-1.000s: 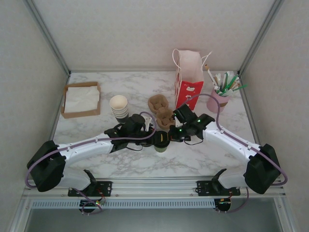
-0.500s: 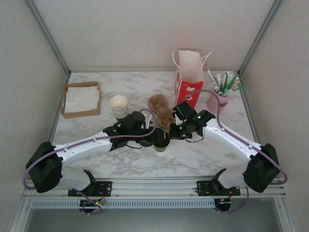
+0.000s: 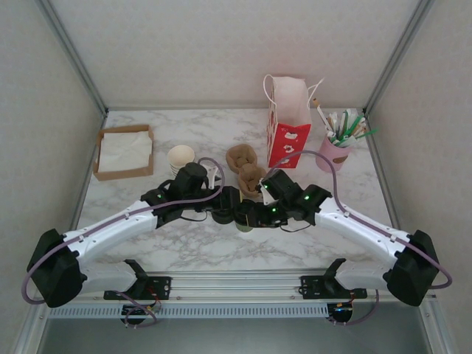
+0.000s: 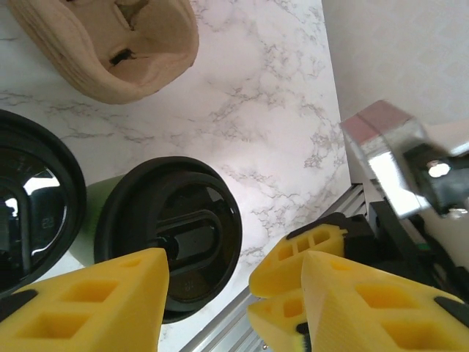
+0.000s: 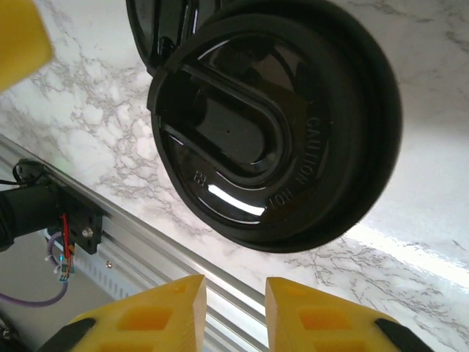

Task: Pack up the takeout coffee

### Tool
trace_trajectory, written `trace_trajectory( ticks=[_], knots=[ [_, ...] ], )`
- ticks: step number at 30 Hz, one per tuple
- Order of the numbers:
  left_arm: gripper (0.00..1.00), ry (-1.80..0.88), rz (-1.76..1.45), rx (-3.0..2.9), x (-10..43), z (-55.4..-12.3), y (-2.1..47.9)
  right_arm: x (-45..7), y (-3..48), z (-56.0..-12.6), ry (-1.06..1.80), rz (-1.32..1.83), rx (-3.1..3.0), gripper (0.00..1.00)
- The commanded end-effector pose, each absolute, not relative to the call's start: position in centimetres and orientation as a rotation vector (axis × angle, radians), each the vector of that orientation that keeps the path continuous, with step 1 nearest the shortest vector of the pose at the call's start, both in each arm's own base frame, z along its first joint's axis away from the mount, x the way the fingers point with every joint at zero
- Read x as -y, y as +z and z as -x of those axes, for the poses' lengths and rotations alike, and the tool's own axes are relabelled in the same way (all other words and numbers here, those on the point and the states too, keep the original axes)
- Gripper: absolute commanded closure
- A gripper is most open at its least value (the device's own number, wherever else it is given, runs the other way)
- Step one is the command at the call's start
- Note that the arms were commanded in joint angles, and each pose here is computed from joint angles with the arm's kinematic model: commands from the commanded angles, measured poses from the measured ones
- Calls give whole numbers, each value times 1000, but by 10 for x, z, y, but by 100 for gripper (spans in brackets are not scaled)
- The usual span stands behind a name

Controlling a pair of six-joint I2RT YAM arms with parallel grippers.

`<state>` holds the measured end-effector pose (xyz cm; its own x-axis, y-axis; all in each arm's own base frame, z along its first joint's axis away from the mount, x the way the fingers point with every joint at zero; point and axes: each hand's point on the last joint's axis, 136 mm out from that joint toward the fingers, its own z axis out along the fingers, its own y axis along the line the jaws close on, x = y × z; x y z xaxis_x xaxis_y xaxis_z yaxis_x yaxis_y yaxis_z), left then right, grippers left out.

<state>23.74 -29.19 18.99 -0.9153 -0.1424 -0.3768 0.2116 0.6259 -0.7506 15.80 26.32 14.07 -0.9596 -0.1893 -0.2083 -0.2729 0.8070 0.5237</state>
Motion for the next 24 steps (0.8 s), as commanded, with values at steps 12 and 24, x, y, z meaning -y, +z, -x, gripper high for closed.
trace_trajectory(
  ticks=[12,24],
  knots=[
    [48,-1168,-47,-2465,282,-235,180,-242,118,-183,477,312,-2890,69],
    [48,-1185,-48,-2467,284,-234,177,-217,122,-196,313,293,-2873,68]
  ],
)
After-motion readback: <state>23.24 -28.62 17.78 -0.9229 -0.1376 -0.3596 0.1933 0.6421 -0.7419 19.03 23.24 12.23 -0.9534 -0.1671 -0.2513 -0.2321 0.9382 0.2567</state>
